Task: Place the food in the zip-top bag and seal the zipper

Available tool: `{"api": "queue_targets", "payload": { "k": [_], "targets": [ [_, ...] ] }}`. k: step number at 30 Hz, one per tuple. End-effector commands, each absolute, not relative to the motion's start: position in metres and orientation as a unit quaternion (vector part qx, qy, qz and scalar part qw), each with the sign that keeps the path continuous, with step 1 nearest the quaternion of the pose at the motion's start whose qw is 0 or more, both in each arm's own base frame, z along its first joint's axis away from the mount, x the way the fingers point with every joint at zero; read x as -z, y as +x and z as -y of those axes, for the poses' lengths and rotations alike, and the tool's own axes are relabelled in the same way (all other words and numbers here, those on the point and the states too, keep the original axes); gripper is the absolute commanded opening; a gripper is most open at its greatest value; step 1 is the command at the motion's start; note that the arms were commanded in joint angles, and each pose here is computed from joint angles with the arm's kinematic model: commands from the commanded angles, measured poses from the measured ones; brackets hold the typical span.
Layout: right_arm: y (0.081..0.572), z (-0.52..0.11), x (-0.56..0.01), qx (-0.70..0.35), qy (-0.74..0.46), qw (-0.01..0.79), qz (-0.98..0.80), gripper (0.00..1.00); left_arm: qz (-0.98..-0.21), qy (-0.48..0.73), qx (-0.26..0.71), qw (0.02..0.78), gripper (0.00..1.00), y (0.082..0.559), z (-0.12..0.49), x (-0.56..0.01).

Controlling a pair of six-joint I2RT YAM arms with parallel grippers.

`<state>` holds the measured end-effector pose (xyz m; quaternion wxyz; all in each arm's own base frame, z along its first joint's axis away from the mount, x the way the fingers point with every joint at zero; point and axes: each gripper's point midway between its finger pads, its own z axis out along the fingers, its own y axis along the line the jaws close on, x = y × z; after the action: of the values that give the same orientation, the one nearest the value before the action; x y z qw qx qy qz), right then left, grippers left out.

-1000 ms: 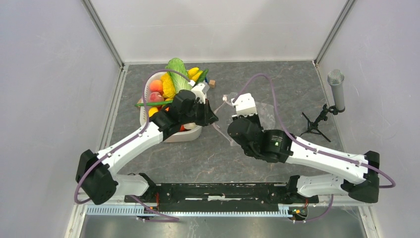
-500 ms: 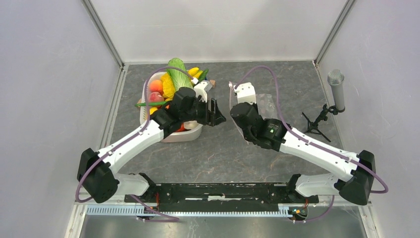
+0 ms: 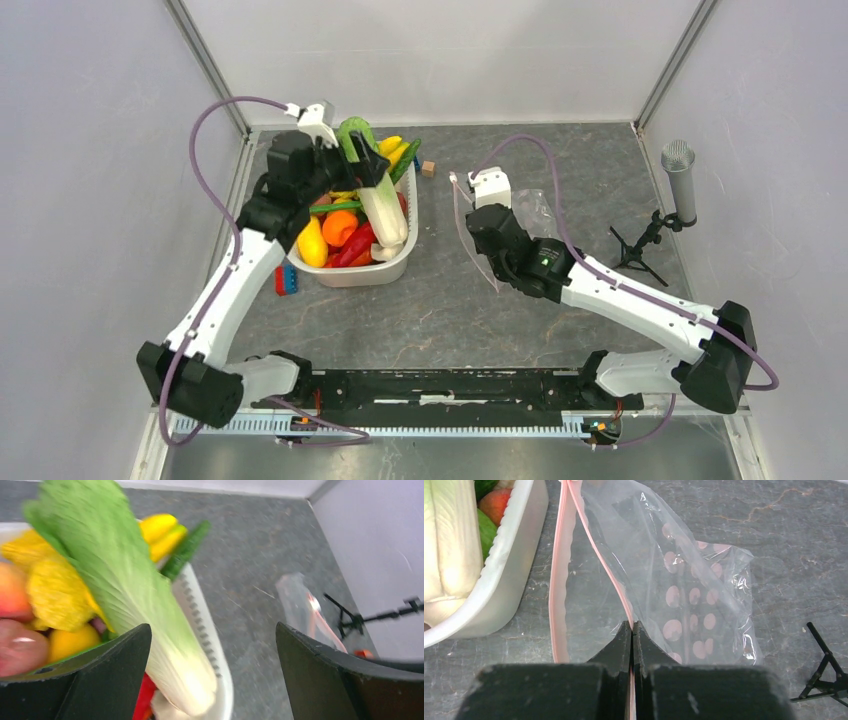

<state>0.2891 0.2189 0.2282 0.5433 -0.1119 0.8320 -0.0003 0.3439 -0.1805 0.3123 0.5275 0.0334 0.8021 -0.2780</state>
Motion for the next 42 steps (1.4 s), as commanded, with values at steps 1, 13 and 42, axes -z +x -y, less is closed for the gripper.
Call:
{"api": "queue_targets", "payload": {
  "k": [1, 13, 42],
  "targets": [
    [0.29, -0.228, -0.229, -0.023, -0.113, 0.546, -0.83, 0.0, -0.821, -0.02, 0.238, 0.519, 1.0, 0.388, 0.145, -0.308],
    [0.283, -0.229, -0.232, -0.049, -0.117, 0.547, -0.828, 0.0, -0.859, -0.061, 0.235, 0.451, 1.0, 0.458, 0.127, -0.253],
    [0.274, -0.248, -0.226, -0.148, -0.075, 0.553, -0.816, 0.0, -0.693, 0.005, 0.359, 0.626, 0.31, 0.361, 0.14, -0.393]
  ]
}}
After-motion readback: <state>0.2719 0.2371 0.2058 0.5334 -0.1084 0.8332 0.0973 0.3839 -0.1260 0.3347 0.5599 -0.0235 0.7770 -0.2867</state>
